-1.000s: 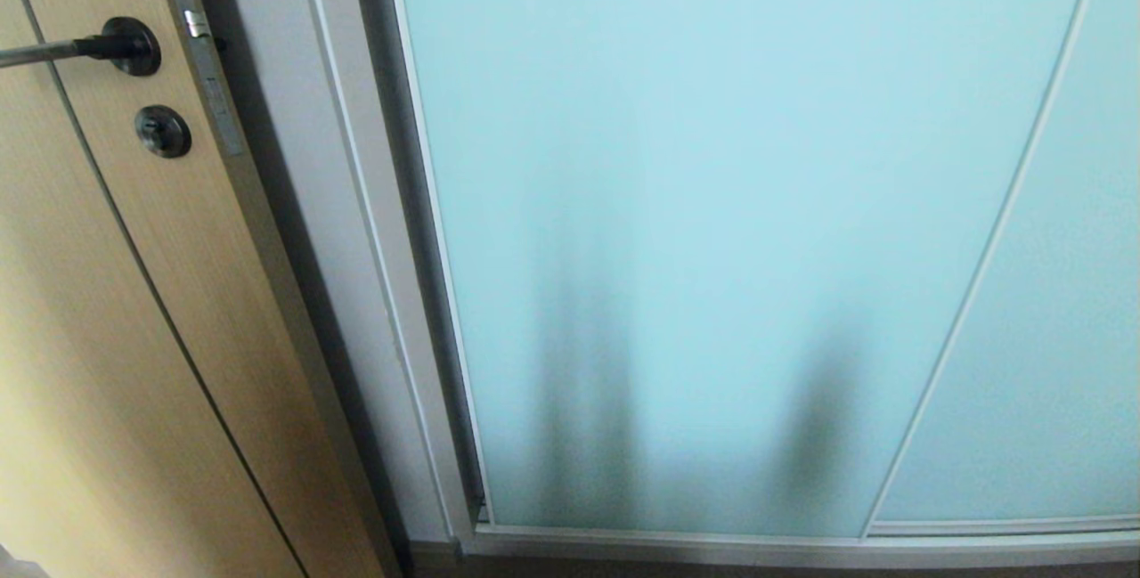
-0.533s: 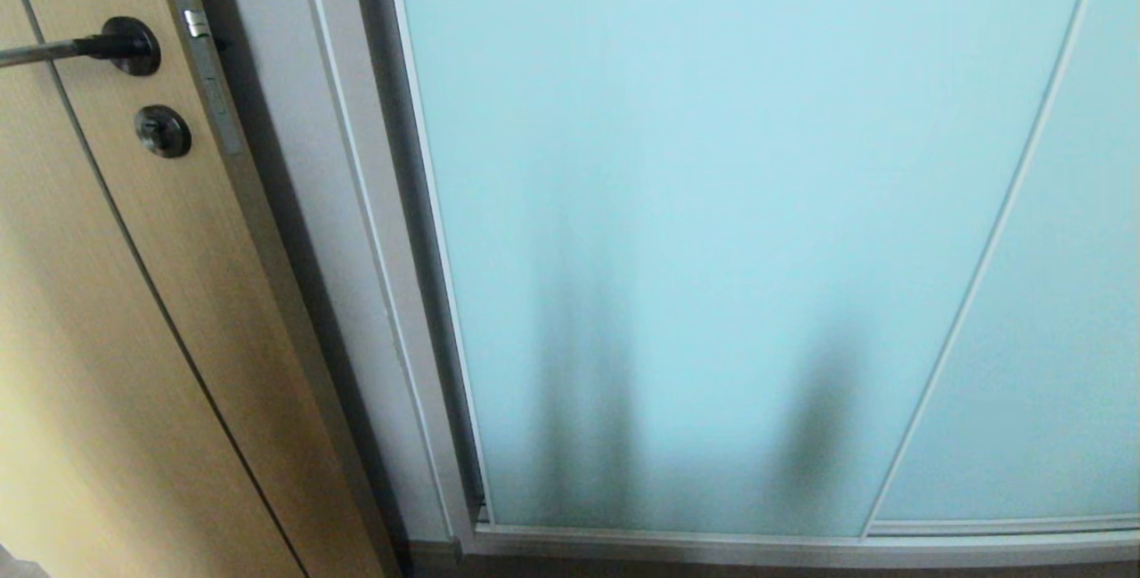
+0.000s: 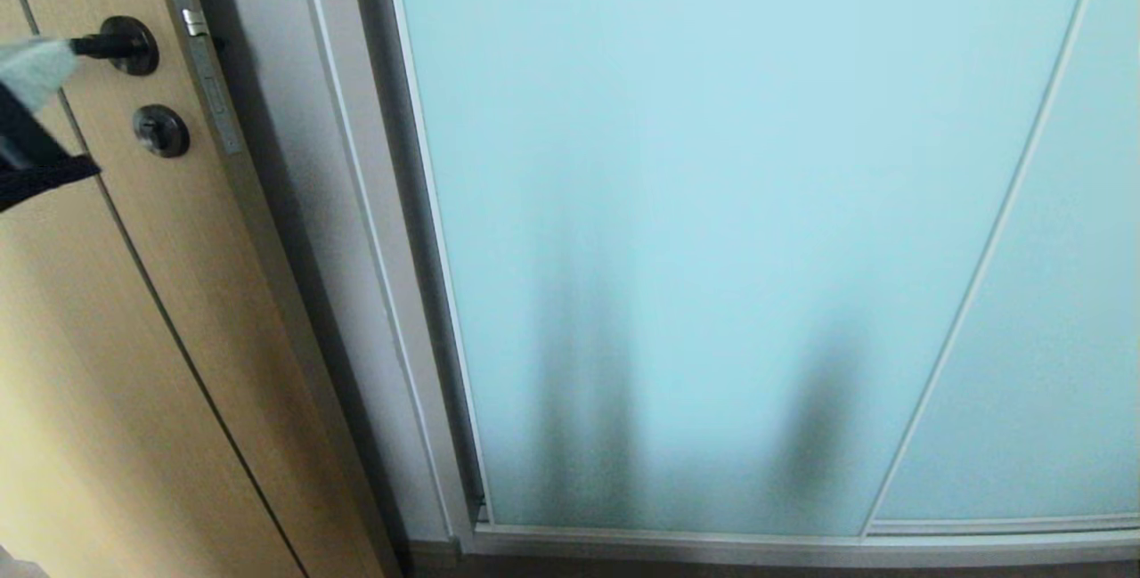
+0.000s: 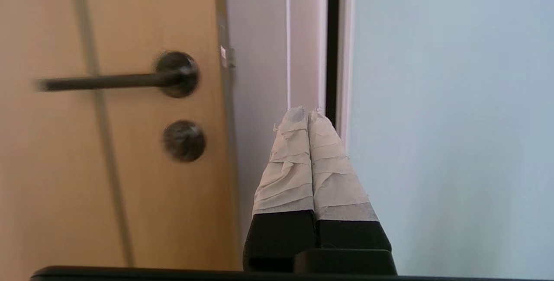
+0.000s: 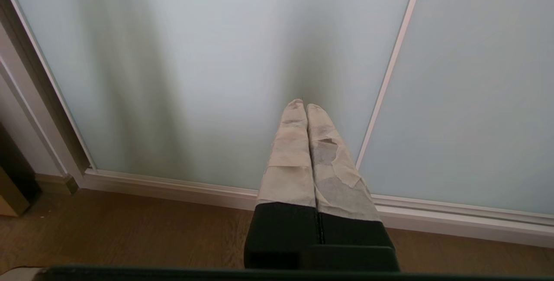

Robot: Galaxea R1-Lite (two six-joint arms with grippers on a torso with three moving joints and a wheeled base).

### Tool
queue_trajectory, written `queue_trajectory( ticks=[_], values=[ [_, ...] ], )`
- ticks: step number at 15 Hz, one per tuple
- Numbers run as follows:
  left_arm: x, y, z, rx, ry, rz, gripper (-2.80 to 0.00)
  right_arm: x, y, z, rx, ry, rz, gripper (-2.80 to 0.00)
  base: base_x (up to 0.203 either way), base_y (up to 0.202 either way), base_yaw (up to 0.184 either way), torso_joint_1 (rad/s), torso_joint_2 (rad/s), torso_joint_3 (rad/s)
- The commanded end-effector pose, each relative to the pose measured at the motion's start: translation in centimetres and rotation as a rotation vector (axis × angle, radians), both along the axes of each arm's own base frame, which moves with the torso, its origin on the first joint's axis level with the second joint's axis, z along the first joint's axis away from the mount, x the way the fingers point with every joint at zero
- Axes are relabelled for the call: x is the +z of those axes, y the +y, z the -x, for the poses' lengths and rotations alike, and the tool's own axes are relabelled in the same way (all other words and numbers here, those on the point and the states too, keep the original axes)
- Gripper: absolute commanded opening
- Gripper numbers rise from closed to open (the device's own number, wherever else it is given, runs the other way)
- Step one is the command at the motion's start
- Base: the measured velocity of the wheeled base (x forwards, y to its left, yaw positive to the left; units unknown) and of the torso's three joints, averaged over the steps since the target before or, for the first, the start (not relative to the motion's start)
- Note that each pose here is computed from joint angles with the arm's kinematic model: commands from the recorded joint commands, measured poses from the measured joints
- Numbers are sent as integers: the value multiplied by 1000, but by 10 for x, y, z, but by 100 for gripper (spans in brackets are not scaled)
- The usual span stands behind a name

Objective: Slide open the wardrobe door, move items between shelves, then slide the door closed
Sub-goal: Open the door

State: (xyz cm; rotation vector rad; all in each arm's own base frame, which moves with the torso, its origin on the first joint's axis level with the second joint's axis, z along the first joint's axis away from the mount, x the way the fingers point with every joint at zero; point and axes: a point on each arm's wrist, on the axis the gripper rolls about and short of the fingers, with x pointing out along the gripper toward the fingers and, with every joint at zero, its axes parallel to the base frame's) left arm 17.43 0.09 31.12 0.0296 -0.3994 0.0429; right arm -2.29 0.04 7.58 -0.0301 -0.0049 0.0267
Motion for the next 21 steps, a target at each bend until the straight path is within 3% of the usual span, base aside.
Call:
queue_trajectory(
  ticks=[1, 4, 6, 10, 21],
  values=[
    [-36, 0, -76, 7, 115, 2, -280, 0, 0, 0, 1, -2, 1, -280, 0, 0, 0, 0, 0, 0],
    [-40, -5, -110, -9, 50, 3, -280, 0, 0, 0, 1, -3, 1, -280, 0, 0, 0, 0, 0, 0],
    [-40, -9, -124, -21, 47, 3, -280, 0, 0, 0, 1, -2, -1, -280, 0, 0, 0, 0, 0, 0],
    [-47, -14, -137, -47, 147, 2, -280, 0, 0, 0, 1, -1, 1, -280, 0, 0, 0, 0, 0, 0],
    [-48, -19, -195, 0, 172, 15, -280, 0, 0, 0, 1, -2, 1, -280, 0, 0, 0, 0, 0, 0]
  ],
)
